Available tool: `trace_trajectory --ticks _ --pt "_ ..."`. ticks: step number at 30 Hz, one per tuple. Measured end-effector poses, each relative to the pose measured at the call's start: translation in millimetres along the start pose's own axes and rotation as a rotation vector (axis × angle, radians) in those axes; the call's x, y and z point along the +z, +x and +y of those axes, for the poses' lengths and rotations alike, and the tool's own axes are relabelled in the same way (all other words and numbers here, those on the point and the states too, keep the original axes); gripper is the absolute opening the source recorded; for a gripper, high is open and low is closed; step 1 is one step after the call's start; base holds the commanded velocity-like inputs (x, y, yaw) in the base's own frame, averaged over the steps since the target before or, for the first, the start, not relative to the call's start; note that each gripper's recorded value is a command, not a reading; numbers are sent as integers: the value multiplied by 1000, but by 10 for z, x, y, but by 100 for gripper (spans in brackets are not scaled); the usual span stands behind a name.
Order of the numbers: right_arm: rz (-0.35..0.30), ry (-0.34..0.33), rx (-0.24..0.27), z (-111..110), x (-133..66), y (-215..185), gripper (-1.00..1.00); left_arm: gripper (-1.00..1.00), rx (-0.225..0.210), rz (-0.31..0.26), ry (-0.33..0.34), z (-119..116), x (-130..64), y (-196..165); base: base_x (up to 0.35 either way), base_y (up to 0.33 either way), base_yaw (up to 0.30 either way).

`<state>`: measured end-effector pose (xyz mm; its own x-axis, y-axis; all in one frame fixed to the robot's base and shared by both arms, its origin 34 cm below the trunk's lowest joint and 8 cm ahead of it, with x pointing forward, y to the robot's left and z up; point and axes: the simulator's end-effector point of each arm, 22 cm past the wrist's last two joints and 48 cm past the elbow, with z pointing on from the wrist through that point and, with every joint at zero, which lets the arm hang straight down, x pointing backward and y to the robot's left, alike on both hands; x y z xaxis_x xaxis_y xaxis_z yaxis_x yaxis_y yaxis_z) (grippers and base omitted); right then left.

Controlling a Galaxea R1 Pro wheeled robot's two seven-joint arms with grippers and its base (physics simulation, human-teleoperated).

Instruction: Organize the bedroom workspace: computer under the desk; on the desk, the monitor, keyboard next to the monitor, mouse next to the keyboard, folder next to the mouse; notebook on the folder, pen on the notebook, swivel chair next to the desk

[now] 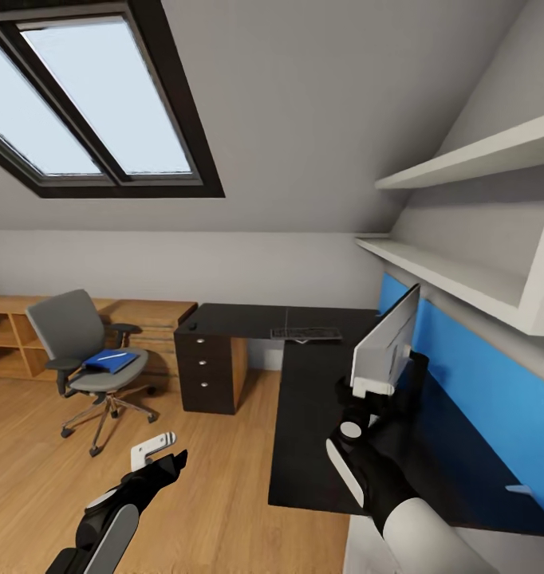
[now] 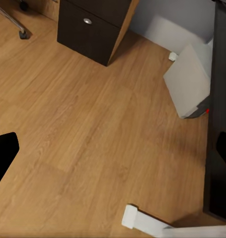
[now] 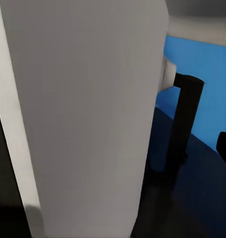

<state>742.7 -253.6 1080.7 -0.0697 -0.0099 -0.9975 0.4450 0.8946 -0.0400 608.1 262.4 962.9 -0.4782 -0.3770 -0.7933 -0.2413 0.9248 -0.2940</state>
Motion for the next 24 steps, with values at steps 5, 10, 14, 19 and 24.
trace_trajectory --ticks 5,10,14,19,24 --pt "1 0 0 1 1 3 100 100 1 -1 -1 4 2 -1 -104 -197 0" --pt "1 -1 0 2 0 2 100 100 1 -1 -2 11 0 -5 -61 -166 0" --pt "0 -4 -1 11 -2 2 100 100 2 -2 -3 17 2 -8 -98 -212 0" --pt "1 -8 -3 27 -9 9 100 100 3 -2 -4 23 2 -11 -128 -178 0" --pt "4 -9 -4 35 -15 19 100 100 -9 -7 -13 73 3 -41 -29 -39 0"
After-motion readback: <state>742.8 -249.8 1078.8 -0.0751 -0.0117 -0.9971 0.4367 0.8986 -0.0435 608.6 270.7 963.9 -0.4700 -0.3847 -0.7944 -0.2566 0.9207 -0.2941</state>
